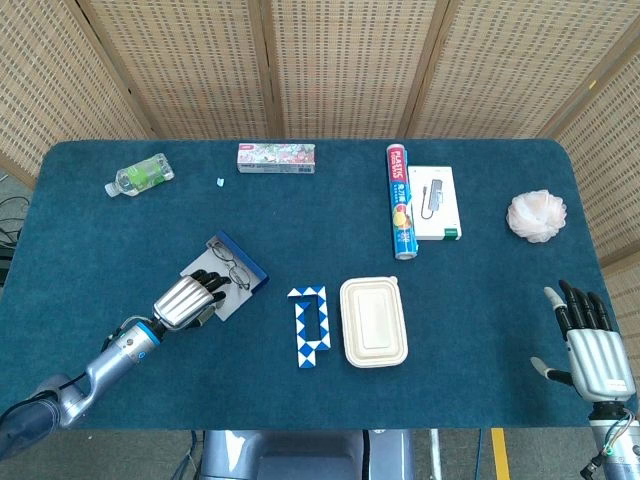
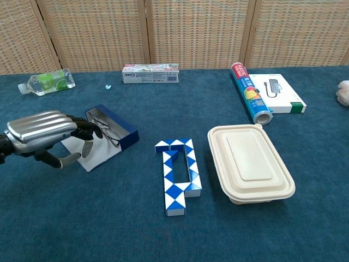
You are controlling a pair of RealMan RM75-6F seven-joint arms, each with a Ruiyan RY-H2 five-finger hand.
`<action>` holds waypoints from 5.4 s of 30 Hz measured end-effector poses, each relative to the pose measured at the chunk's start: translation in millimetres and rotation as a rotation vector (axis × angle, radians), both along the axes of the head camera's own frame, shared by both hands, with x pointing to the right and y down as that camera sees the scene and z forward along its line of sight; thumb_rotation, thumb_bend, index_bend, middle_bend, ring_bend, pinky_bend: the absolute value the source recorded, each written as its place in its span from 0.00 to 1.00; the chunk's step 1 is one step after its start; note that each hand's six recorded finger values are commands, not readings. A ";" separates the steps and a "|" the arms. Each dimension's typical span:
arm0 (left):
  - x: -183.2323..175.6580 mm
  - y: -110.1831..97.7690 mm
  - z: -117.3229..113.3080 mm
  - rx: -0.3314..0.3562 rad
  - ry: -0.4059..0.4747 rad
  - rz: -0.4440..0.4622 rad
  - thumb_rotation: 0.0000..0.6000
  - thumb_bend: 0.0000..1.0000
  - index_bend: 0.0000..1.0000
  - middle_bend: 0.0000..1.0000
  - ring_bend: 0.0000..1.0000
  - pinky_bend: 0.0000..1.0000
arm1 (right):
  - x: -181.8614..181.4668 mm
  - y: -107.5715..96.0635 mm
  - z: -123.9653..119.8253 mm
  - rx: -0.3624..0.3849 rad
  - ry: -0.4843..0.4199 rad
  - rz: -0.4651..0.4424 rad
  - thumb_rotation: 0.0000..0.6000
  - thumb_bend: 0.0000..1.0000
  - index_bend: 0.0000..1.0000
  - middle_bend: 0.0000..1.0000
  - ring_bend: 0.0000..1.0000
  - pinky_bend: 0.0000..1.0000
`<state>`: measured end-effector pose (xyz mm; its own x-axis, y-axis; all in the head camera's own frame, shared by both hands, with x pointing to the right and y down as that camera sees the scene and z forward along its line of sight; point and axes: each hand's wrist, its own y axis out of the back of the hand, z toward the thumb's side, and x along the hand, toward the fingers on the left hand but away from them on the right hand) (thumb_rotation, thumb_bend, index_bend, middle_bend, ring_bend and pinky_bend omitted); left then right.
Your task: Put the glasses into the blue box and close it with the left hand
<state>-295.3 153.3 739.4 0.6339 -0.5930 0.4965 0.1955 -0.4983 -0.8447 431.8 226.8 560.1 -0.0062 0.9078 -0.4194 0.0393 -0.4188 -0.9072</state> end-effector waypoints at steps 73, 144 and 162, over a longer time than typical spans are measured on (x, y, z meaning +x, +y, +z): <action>-41.0 -33.6 -6.9 0.089 -0.058 -0.057 1.00 0.07 0.35 0.01 0.03 0.17 | -0.2 -0.1 0.0 -0.002 -0.003 0.001 1.00 0.05 0.00 0.00 0.00 0.00; -45.0 -31.7 22.0 0.107 -0.115 -0.142 1.00 0.30 0.28 0.00 0.00 0.00 | 0.0 0.0 0.0 -0.005 -0.008 0.003 1.00 0.05 0.00 0.00 0.00 0.00; -39.6 -32.8 26.6 0.111 -0.136 -0.125 1.00 0.41 0.31 0.00 0.00 0.00 | -0.1 -0.1 -0.1 -0.006 -0.013 0.004 1.00 0.05 0.00 0.00 0.00 0.00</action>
<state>-334.9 120.5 766.0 0.4837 -0.7184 0.4999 0.2537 -0.4316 -0.8657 431.7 226.7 560.0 -0.0048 0.9052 -0.4251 0.0526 -0.4242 -0.9040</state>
